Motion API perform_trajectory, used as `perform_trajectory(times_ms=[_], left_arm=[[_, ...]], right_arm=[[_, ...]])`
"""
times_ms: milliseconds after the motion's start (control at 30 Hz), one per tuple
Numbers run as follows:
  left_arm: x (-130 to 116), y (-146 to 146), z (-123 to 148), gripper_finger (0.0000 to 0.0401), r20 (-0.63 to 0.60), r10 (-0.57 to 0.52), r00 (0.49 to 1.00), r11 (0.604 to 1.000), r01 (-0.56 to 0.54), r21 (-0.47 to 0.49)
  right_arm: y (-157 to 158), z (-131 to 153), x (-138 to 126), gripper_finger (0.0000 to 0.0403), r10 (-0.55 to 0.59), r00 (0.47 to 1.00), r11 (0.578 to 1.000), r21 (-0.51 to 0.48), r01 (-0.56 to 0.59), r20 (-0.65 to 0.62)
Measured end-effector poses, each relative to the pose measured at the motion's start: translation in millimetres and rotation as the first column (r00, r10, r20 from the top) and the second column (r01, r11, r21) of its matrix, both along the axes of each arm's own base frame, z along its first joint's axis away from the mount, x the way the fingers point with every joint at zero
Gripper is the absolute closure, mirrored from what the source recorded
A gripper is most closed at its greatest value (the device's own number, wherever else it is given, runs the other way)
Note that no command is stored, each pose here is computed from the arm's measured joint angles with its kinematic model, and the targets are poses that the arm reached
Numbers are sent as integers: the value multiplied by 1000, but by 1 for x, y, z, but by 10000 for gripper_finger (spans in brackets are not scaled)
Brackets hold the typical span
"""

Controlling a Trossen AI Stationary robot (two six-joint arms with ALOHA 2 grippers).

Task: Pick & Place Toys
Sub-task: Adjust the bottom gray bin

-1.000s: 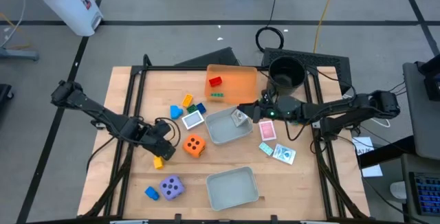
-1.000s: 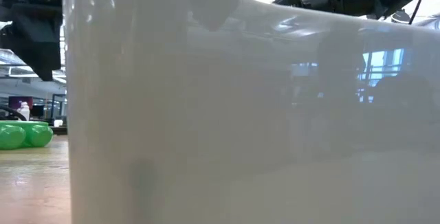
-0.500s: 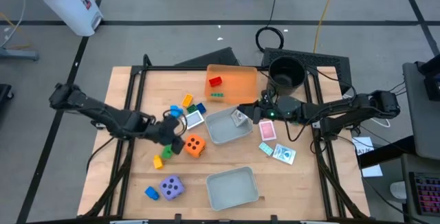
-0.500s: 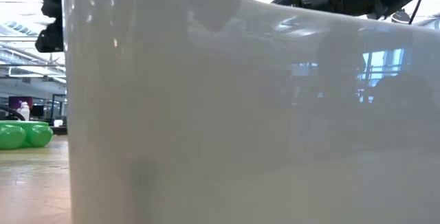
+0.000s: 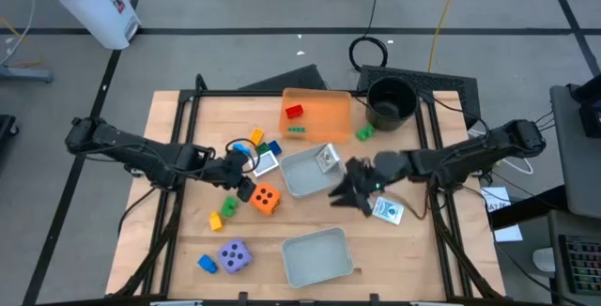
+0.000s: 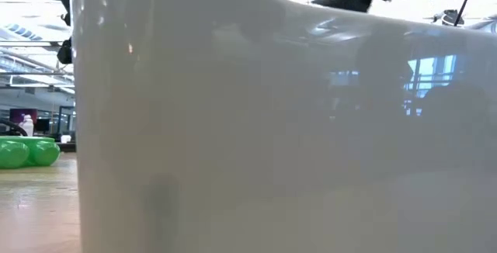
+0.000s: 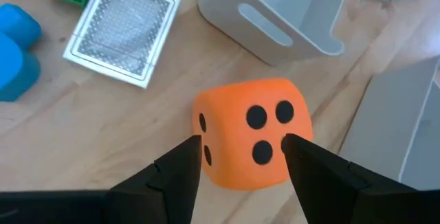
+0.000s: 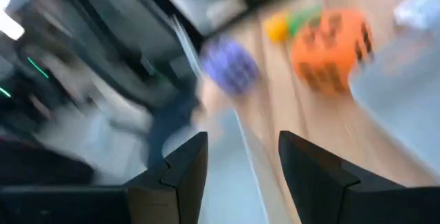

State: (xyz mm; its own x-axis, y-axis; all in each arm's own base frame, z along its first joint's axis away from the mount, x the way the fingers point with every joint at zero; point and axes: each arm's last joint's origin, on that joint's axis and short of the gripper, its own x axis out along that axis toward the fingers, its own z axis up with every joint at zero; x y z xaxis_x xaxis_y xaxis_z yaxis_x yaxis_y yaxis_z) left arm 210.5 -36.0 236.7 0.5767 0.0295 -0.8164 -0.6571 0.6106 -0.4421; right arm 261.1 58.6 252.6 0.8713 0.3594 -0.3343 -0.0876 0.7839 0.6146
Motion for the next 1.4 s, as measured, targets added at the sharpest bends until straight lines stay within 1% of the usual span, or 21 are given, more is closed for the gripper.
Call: perform_trajectory(times_ms=[100,167,267,500,633,800,900,1033,1200,1400], left_arm=[[1,3,0,187,-1,-4,1000,1000,4,13],[1,6,0,187,-2,-7,1000,1000,7,20],[1,7,0,187,-7,-19,1000,1000,19,0],[1,7,0,187,-10,-25,1000,999,25,-23],[1,7,0,187,-11,-32,999,999,31,-36],[1,6,0,187,-13,-41,999,998,40,-45],[1,6,0,187,-13,-42,999,998,41,-44],[1,6,0,187,-13,-42,999,998,41,-44],[1,7,0,187,-13,-39,999,998,38,-40],[1,7,0,187,-12,-28,1000,999,28,-24]], right_arm=[[16,-5,0,232,45,993,992,-117,-58,-110],[26,-10,5,232,85,987,982,-155,-106,-137],[38,-26,10,232,120,972,969,-190,-159,-202],[43,-55,20,232,45,956,950,-285,-131,-289],[44,-61,22,232,43,953,934,-327,-145,-299],[46,-64,23,232,58,953,927,-338,-162,-297],[51,-64,22,232,98,951,923,-331,-197,-293],[57,-64,19,232,118,948,918,-331,-217,-295],[60,-64,18,232,118,948,916,-337,-219,-297],[58,-67,18,236,69,950,905,-381,-189,-306]])
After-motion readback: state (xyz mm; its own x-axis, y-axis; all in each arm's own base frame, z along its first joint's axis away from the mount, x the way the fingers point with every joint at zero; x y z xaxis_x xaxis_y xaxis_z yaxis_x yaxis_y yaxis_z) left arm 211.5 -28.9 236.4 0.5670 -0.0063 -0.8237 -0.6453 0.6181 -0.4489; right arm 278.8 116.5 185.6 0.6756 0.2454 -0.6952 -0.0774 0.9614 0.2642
